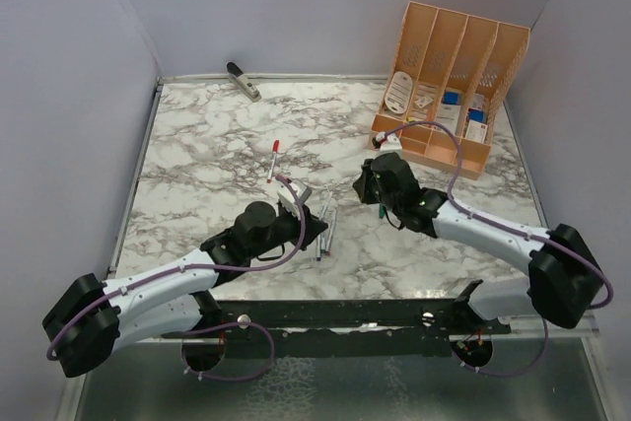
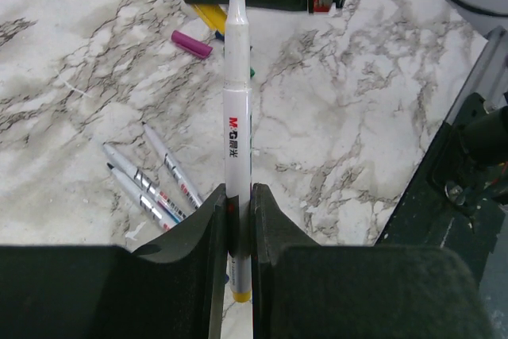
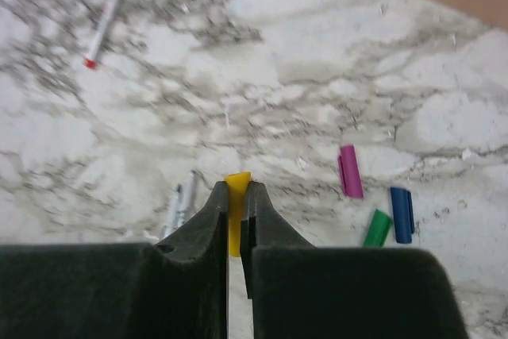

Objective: Insert the pens into the pen caps

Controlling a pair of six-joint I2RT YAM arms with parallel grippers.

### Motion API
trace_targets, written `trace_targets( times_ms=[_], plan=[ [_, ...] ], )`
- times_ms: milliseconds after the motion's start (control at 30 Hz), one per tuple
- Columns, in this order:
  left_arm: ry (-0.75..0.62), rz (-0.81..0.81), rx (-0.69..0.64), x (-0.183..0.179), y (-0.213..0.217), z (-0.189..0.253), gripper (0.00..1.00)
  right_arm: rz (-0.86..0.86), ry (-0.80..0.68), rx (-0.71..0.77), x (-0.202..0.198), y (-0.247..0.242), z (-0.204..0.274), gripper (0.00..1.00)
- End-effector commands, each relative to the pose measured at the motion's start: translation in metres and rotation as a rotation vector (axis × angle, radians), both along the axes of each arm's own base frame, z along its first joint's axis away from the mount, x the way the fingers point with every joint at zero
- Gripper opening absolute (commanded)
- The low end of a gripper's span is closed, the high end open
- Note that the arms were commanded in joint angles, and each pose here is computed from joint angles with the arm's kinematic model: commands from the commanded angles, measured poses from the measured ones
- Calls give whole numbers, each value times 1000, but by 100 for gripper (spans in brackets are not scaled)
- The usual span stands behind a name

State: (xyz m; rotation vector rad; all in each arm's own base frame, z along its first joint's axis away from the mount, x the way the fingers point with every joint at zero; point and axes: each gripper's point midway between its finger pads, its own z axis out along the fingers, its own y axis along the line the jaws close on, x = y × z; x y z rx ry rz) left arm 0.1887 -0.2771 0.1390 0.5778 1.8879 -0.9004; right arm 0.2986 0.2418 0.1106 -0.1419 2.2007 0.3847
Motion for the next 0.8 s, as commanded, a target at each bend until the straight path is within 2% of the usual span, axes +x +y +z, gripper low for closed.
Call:
trace_targets(
  times_ms=[0, 200, 333, 533, 767],
  plan=[
    [-97, -114, -127, -12, -14, 33, 0, -3, -289, 190, 23, 12, 98, 1],
    [-155, -203, -240, -24, -25, 60, 0, 13, -611, 456, 7, 0, 192, 1],
    [-187, -255, -321, -32, -31, 76, 0, 98, -754, 592, -16, -1, 230, 1],
    [-190, -316, -404, -39, -41, 94, 0, 264, -905, 788, -59, 1, 260, 1],
    [-184, -338, -466, -40, -47, 106, 0, 389, -995, 911, -92, 0, 274, 1]
  ],
)
